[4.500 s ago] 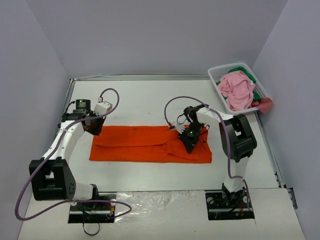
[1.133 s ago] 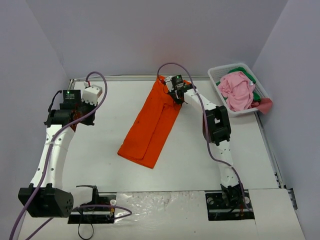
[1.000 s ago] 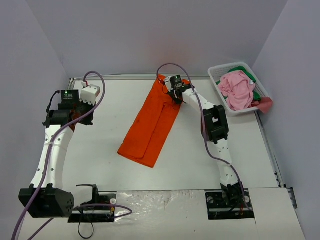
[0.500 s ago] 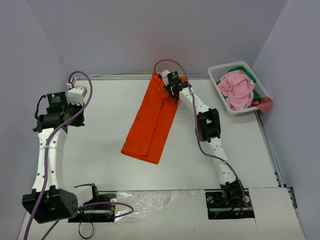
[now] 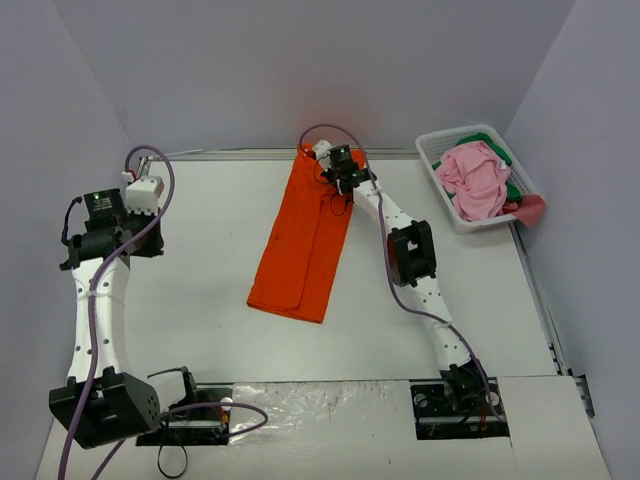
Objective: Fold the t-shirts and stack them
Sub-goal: Rotate the tshirt 90 degrees
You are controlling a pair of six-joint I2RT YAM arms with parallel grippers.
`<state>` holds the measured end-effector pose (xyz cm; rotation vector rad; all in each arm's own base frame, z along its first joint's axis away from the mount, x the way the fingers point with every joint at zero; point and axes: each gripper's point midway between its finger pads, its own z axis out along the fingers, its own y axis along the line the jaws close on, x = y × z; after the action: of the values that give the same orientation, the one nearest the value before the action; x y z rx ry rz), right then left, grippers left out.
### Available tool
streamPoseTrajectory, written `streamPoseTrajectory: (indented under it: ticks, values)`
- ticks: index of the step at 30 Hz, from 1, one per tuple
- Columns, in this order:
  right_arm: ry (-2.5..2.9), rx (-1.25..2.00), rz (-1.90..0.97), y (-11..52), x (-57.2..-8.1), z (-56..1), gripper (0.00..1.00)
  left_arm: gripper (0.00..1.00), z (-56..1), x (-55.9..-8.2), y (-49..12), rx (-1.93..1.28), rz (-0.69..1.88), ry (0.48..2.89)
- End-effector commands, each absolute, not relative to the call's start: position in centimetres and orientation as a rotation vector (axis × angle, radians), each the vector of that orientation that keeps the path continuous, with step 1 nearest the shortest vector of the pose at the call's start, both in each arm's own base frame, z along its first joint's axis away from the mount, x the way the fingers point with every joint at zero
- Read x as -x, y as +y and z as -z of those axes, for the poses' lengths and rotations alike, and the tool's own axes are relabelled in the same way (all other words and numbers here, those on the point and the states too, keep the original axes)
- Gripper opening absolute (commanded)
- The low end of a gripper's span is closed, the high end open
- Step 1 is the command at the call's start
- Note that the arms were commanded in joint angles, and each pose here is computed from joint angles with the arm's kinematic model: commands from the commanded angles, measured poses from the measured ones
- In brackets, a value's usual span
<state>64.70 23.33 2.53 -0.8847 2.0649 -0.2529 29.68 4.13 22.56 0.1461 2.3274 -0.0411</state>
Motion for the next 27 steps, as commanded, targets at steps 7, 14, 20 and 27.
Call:
streamPoseTrajectory:
  ticks: [7,14,20,27]
  values:
    - [2.038,0.805,0.46,20.9,-63.0,-7.7,0.0,0.03,-24.7,-29.5,3.2,-0.157,0.092,2.229]
    - [2.053,0.822,0.391,21.2,-58.2,-11.7,0.0,0.03,-25.9,-28.9,2.1,-0.174,0.134,2.173]
    - [2.113,1.0,0.138,24.8,-52.5,-11.3,0.0,0.03,-26.5,-28.2,1.4,-0.18,0.154,2.133]
    - [2.138,1.193,-0.165,29.6,-46.1,-10.4,0.0,0.06,-26.7,-27.8,1.1,-0.193,0.158,2.096]
